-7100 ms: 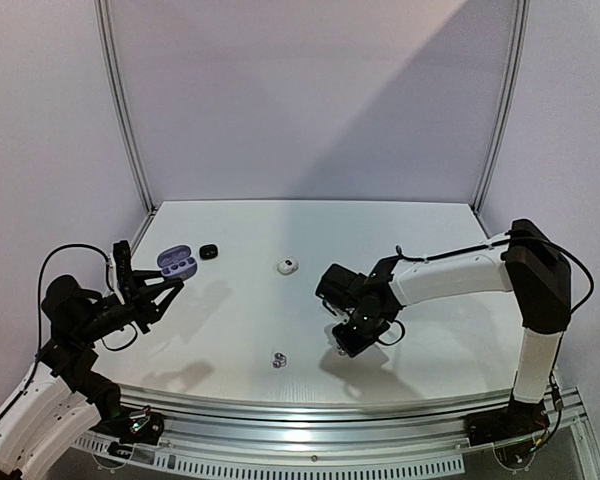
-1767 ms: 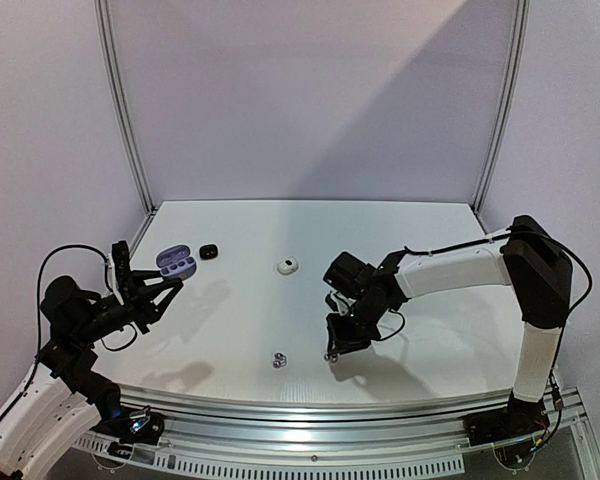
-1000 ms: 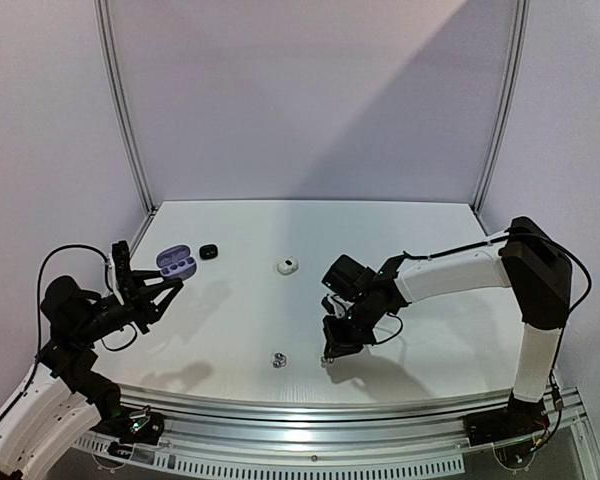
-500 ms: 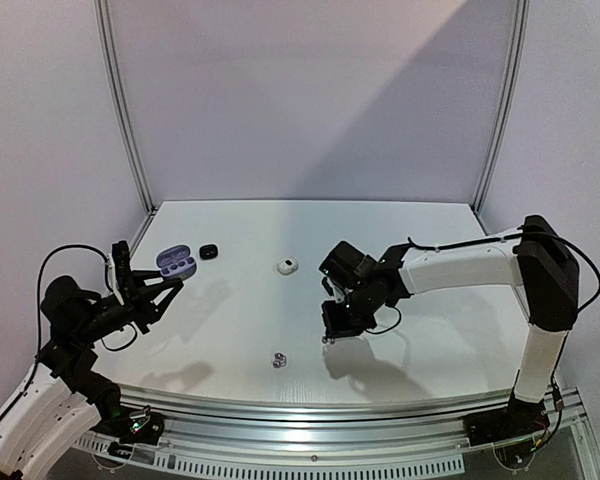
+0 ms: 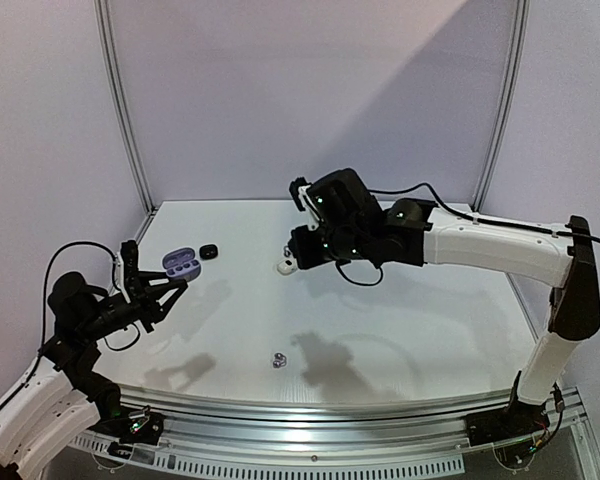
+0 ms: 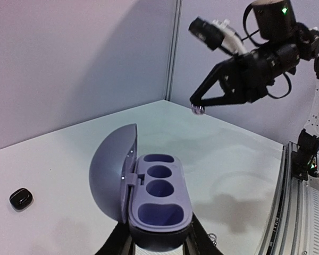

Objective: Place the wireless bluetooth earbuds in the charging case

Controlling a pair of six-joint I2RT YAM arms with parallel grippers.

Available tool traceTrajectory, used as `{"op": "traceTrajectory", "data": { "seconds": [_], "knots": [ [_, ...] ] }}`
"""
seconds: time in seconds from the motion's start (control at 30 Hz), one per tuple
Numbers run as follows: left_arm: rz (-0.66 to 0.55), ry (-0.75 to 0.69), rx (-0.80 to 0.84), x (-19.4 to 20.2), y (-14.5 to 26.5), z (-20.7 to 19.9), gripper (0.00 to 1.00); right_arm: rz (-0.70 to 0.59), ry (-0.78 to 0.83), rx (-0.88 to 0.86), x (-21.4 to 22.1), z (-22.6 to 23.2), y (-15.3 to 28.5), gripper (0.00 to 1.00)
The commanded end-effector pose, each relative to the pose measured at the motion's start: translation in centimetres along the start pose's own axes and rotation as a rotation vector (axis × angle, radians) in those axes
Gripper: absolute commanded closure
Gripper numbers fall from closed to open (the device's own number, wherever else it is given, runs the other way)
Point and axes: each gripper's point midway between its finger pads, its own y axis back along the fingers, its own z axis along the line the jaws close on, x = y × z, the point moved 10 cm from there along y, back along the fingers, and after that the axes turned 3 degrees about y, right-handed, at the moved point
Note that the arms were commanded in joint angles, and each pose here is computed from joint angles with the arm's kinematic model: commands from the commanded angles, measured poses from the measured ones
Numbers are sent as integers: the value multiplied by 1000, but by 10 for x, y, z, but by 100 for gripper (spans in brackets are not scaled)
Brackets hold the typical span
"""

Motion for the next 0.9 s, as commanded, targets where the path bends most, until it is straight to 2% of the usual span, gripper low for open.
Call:
{"op": "traceTrajectory", "data": {
  "seconds": [0.0,0.4,0.53,0.73,0.87],
  "knots": [
    [-54,-50,-12,-23,-5,2,100,-191,116,-34,-39,24,30,96],
    [-98,-42,-9,-82,-16,-4,100,-514,258,-75,-95,73,109,97],
    [-129,-130,34,-108,-24,-10,100,-581,260,-112,-110,80,126,97],
    [-137,-220,78,-127,-42,-10,100,-661,354,-105,-132,91,137,97],
    [-175,-196,81,-139,-61,-3,100,-711,408,-80,-138,96,133,98]
  ]
}}
